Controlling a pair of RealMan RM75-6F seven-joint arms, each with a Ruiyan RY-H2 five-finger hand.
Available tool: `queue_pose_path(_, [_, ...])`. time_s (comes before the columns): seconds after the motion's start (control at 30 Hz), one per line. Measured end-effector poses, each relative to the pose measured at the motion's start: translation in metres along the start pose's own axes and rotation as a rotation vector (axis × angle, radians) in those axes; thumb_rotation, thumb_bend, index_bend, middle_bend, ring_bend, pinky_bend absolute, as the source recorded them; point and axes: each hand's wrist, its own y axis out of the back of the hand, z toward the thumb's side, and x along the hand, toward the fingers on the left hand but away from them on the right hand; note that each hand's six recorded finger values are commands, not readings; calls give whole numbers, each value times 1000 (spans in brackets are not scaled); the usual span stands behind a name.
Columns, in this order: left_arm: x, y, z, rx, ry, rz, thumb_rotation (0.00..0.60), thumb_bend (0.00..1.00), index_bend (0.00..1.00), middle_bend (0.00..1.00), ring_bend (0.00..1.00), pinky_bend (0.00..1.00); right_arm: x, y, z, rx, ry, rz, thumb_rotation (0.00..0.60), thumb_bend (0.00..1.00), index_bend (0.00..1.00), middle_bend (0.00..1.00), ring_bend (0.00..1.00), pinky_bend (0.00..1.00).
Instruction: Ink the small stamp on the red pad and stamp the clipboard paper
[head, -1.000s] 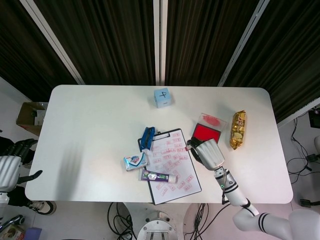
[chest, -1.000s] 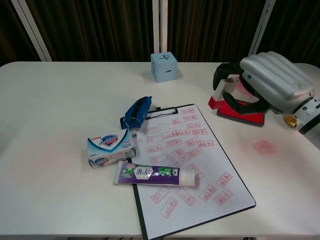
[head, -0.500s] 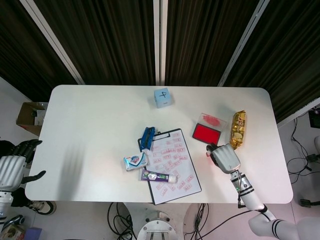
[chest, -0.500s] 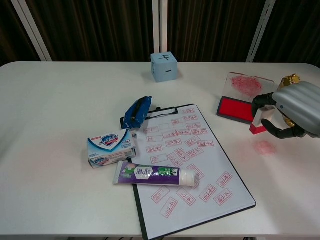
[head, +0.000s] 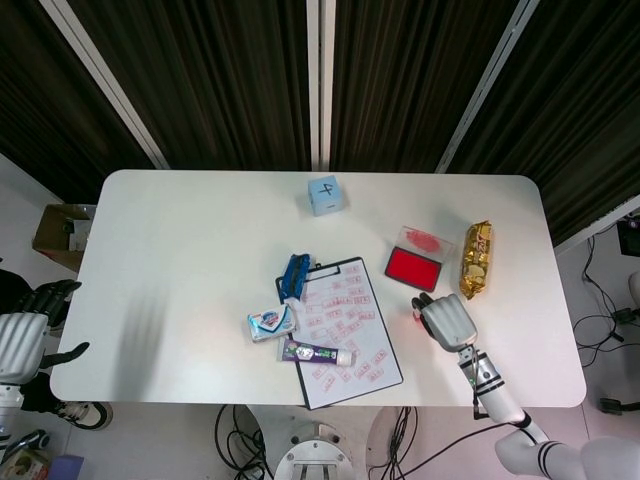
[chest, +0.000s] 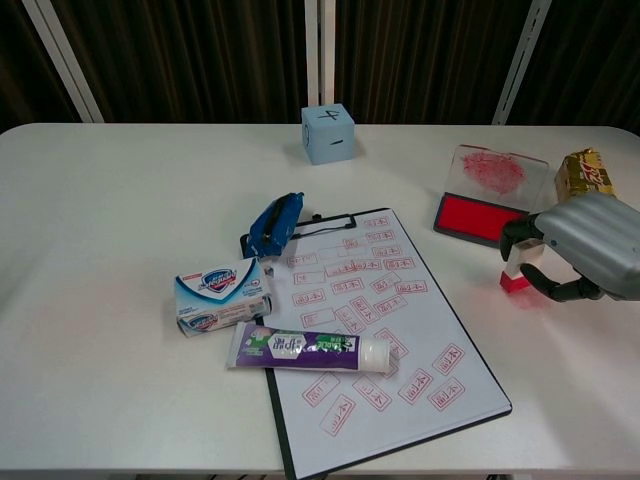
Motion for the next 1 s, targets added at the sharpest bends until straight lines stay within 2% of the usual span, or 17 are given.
queue_pose_path(0.23, [-1, 0, 0, 1, 1, -1, 600, 0, 177, 172, 155, 254, 2, -5, 0, -4, 5, 13, 600, 443, 916, 788, 835, 1000])
queue_pose_path(0.47, [0, 0, 0, 0, 0, -1, 600, 0, 179, 172, 155, 255, 4, -5, -1, -13, 8, 17, 600, 354, 817, 696, 831, 1000])
queue_pose_path(0.6, [1, -1, 1, -1, -3, -2, 600, 0, 179, 171, 155, 254, 6, -5, 0, -13, 13, 19, 600, 343, 758, 640, 829, 1000])
queue_pose_path(1.0, [0, 1, 1, 2, -2, 0, 600, 0, 181, 172, 155, 254, 7, -5, -1, -19, 15, 31, 600, 322, 665, 574, 829, 1000])
